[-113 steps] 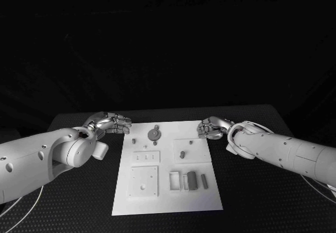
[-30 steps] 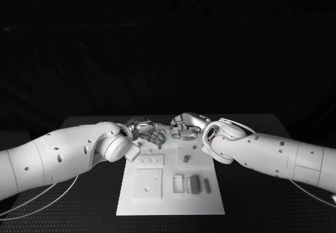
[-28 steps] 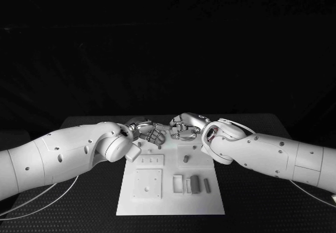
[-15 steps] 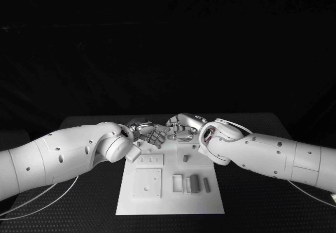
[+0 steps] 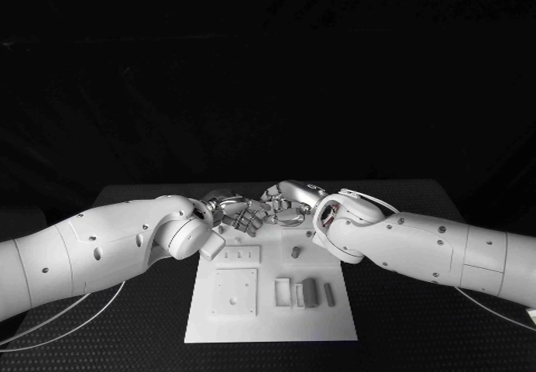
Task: Assemble the parts on the task board
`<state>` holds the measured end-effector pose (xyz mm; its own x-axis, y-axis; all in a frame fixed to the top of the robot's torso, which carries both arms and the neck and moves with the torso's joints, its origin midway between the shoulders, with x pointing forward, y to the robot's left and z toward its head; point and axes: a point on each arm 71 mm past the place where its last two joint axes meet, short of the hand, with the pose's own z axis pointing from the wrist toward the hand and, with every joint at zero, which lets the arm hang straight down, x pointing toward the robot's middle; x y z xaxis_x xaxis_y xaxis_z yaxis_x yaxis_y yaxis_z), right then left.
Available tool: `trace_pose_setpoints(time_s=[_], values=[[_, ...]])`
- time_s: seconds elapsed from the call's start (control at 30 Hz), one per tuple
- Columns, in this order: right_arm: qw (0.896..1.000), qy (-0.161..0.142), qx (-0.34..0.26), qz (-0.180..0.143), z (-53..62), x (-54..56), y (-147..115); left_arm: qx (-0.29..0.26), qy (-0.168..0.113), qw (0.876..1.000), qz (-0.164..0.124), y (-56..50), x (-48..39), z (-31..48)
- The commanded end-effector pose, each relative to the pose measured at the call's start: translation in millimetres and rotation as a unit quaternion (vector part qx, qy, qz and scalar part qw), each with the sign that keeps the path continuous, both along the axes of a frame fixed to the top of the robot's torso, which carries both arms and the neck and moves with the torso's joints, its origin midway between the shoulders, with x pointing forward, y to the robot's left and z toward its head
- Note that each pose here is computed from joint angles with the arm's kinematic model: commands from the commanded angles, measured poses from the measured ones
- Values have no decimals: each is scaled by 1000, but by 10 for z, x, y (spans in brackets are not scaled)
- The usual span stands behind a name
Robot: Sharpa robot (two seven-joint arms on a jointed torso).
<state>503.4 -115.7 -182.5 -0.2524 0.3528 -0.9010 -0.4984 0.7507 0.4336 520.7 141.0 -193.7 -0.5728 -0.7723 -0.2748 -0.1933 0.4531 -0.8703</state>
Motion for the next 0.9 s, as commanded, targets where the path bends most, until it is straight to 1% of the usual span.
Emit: trace_pose_setpoints(time_s=[0.03, 0.3, 0.9], values=[[1000, 4, -8, 12, -15, -23, 46, -7, -4, 1000, -11, -50, -10, 23], [1000, 7, -10, 14, -21, -24, 48, -9, -6, 1000, -5, -32, 1, 27], [1000, 12, -12, 18, -28, -47, 85, -7, -5, 1000, -5, -58, 3, 23]])
